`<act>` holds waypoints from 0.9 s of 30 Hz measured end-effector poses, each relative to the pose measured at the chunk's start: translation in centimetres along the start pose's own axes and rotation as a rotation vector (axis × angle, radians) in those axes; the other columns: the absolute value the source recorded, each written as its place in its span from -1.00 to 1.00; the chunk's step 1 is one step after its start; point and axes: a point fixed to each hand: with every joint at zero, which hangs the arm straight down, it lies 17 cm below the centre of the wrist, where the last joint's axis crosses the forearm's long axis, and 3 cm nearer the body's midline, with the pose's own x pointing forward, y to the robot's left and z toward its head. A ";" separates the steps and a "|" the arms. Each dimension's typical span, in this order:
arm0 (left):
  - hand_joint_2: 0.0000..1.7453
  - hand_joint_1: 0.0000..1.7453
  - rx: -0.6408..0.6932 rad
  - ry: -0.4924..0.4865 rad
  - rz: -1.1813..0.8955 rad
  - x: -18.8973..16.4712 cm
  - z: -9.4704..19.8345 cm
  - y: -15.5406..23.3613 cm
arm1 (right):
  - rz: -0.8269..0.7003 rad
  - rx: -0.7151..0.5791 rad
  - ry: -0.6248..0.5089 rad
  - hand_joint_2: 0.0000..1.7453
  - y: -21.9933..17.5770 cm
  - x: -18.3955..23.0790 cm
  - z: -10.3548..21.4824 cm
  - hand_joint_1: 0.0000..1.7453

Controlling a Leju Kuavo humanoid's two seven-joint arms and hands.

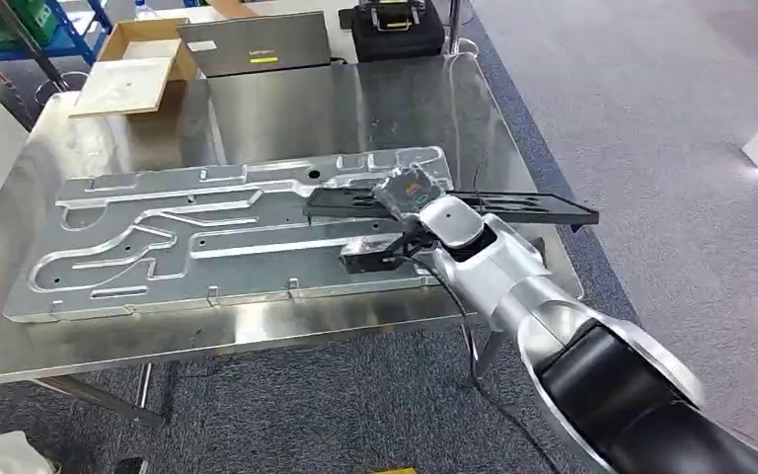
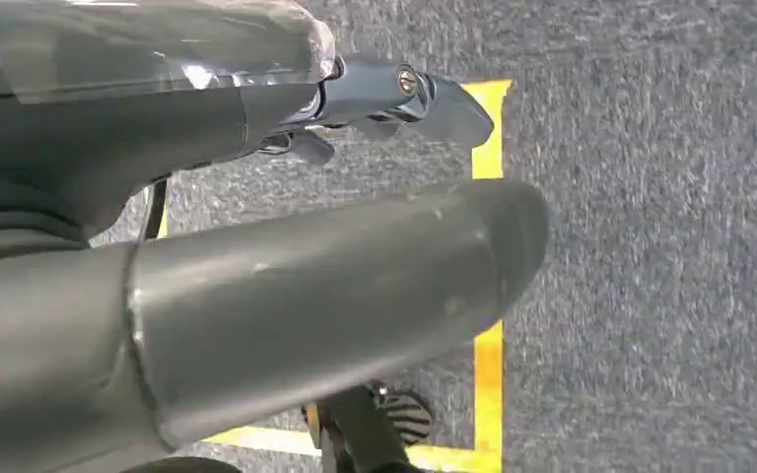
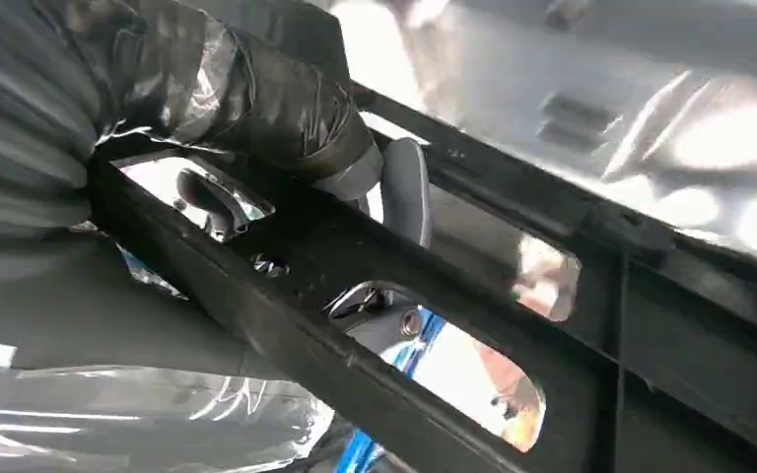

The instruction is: Take the parts from the cabinet and place them on the table.

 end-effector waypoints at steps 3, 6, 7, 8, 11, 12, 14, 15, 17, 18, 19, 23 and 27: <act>1.00 -1.00 -0.003 -0.011 0.002 0.2 0.0 -0.1 | -0.023 0.011 -0.007 -1.00 0.3 1.1 -0.1 -1.00; 1.00 -1.00 -0.003 -0.015 0.001 0.5 -0.1 -0.2 | -0.039 0.015 -0.013 -1.00 0.5 1.8 -0.1 -1.00; 1.00 -1.00 -0.003 -0.012 -0.002 0.4 -0.1 -0.2 | -0.044 0.018 -0.016 -1.00 0.6 2.0 0.0 -1.00; 1.00 -1.00 -0.003 -0.010 -0.006 0.4 -0.1 -0.2 | -0.047 0.020 -0.017 -1.00 0.7 2.0 0.0 -1.00; 1.00 -1.00 -0.007 -0.012 -0.014 0.5 -0.2 -0.6 | -0.056 0.017 -0.016 -1.00 0.6 1.9 -0.1 -1.00; 1.00 -1.00 -0.007 -0.013 -0.015 0.6 -0.2 -0.6 | -0.058 0.016 -0.016 -1.00 0.6 1.9 -0.1 -1.00; 1.00 -1.00 -0.007 -0.013 -0.015 0.6 -0.2 -0.6 | -0.058 0.016 -0.016 -1.00 0.6 1.9 -0.1 -1.00; 1.00 -1.00 -0.007 -0.013 -0.015 0.6 -0.2 -0.6 | -0.058 0.016 -0.016 -1.00 0.6 1.9 -0.1 -1.00; 1.00 -1.00 -0.008 -0.013 -0.015 0.6 -0.2 -0.6 | -0.058 0.016 -0.016 -1.00 0.6 1.9 -0.1 -1.00; -1.00 -1.00 -0.010 -0.014 -0.018 0.7 -0.2 -0.7 | -0.062 0.020 -0.019 -1.00 0.8 2.0 0.0 -1.00; -1.00 -1.00 -0.011 -0.014 -0.019 0.7 -0.2 -0.7 | -0.068 0.024 -0.020 -1.00 1.1 2.0 0.1 -1.00; -1.00 -1.00 -0.020 -0.006 -0.024 0.8 -0.3 -1.3 | -0.155 -0.041 -0.023 -1.00 0.0 1.8 0.0 -1.00; -1.00 -1.00 -0.021 0.001 -0.030 0.7 -0.4 -1.5 | -0.319 -0.210 -0.071 -1.00 -3.5 1.9 0.1 -1.00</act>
